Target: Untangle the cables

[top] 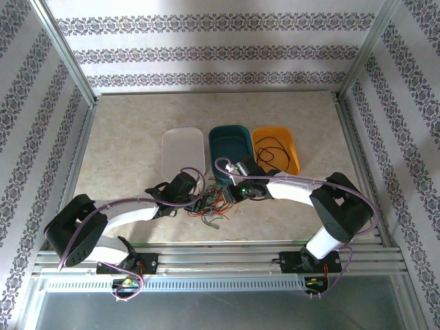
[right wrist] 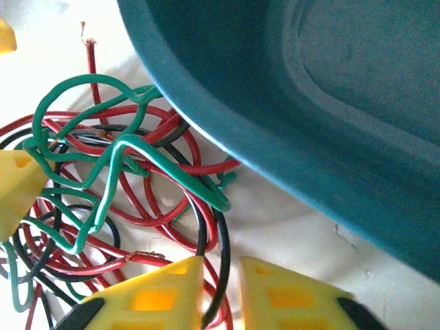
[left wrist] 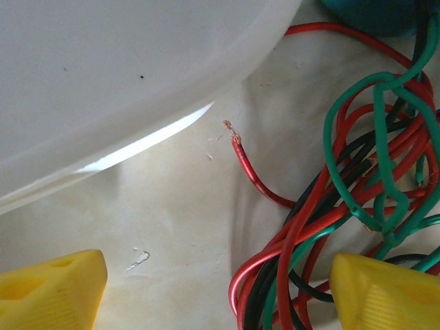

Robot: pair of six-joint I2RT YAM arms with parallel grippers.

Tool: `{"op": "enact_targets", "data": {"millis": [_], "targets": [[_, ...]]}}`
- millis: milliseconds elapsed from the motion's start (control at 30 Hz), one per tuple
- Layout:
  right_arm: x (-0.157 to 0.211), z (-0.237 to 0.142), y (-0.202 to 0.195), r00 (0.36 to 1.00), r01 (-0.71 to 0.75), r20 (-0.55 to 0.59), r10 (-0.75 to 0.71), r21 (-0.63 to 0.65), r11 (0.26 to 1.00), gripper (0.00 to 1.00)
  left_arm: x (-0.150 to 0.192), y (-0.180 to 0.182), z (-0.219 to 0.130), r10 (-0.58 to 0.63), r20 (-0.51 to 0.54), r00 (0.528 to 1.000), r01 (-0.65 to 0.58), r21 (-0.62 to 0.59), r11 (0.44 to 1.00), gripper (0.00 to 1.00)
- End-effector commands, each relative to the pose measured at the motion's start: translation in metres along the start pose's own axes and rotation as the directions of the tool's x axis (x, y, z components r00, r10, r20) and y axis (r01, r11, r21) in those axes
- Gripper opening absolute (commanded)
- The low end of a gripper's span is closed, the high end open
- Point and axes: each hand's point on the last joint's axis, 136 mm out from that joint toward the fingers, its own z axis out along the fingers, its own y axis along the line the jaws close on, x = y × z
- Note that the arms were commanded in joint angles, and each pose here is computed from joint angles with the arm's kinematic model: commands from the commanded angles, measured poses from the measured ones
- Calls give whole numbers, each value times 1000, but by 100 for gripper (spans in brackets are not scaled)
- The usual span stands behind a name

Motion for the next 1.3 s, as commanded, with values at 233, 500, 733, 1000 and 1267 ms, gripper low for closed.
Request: {"op": "enact_targets", "data": {"millis": [233,500,733,1000,1267], "targets": [[-28,-52,-9,978,-21,208,-5,124,992,0,9,2,6,41,-37,998,-43,-32,999,84],[-70,-132,4,883,-22,464,-69,187,982,0,15,4,18,50,-98,994,-58,-72,996,84],[-108,-252,-15,663,-166,725,-186,385,908,0,19,3,21,55,-123,991,-65,-75,995,84],[-113,-370,-35,428,-359,872,-237,405,841,0,21,4,21,55,-130,990,-66,-79,995,84],[-104,-433,-43,251,-465,944,-214,311,829,0,24,4,24,54,-137,989,-66,-83,994,84]]}}
